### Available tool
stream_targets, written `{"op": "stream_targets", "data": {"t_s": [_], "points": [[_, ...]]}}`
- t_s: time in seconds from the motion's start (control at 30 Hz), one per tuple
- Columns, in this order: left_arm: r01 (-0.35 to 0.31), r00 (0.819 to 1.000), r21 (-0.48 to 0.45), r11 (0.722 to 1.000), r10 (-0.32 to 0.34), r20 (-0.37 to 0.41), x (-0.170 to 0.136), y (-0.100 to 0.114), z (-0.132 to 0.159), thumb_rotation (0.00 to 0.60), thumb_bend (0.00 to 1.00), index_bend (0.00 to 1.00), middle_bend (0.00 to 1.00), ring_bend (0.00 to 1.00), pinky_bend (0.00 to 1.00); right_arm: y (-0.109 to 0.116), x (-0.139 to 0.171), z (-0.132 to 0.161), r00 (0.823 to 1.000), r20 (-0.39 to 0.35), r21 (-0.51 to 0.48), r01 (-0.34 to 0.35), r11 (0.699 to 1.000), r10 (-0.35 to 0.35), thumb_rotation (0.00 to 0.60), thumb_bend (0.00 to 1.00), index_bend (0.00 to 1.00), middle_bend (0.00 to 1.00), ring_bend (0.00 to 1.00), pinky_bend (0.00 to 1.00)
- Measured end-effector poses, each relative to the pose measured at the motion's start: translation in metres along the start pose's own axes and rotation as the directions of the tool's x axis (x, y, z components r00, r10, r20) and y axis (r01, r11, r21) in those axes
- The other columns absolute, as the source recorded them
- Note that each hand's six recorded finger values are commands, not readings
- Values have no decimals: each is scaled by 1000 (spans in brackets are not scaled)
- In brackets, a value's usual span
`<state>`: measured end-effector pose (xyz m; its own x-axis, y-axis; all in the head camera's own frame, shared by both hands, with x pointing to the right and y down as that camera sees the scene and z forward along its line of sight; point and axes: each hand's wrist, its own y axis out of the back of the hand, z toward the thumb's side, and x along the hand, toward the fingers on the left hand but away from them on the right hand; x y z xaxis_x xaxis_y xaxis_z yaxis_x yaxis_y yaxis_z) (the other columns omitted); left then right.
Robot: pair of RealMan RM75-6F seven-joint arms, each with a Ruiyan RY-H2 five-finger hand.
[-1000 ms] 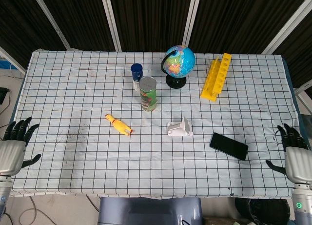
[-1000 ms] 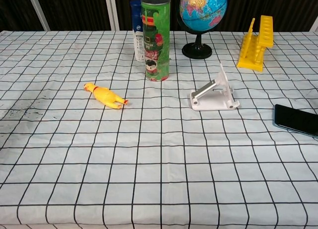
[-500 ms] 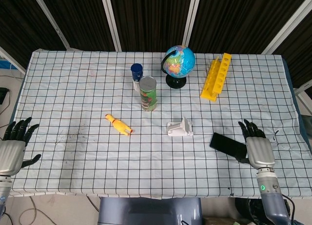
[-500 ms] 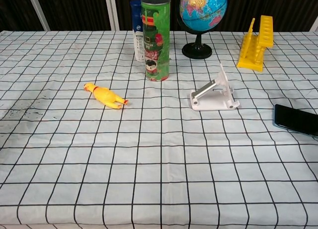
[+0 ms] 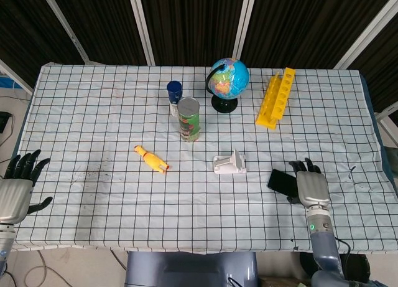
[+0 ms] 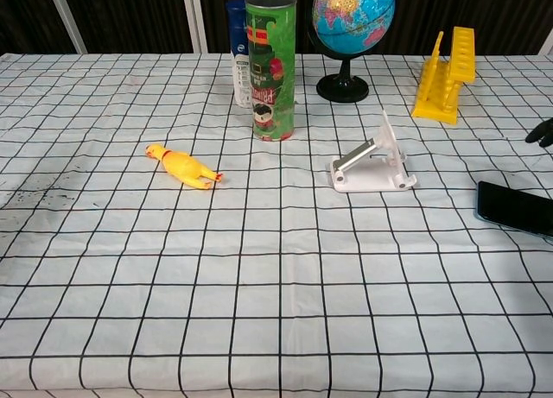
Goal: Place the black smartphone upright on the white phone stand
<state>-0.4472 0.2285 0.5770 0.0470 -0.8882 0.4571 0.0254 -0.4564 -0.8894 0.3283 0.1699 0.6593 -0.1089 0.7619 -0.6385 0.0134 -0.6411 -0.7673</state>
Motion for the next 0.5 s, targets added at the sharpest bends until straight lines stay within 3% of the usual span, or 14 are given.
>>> {"op": "stream_targets", "data": {"t_s": [0.5], "points": [[2,1000,-1,1000,-2,1,0,0,0,600,100,140,0,0,0,-15,-5,4,996,70,5,-63,998,63,600,181,231,214,59,179]]}}
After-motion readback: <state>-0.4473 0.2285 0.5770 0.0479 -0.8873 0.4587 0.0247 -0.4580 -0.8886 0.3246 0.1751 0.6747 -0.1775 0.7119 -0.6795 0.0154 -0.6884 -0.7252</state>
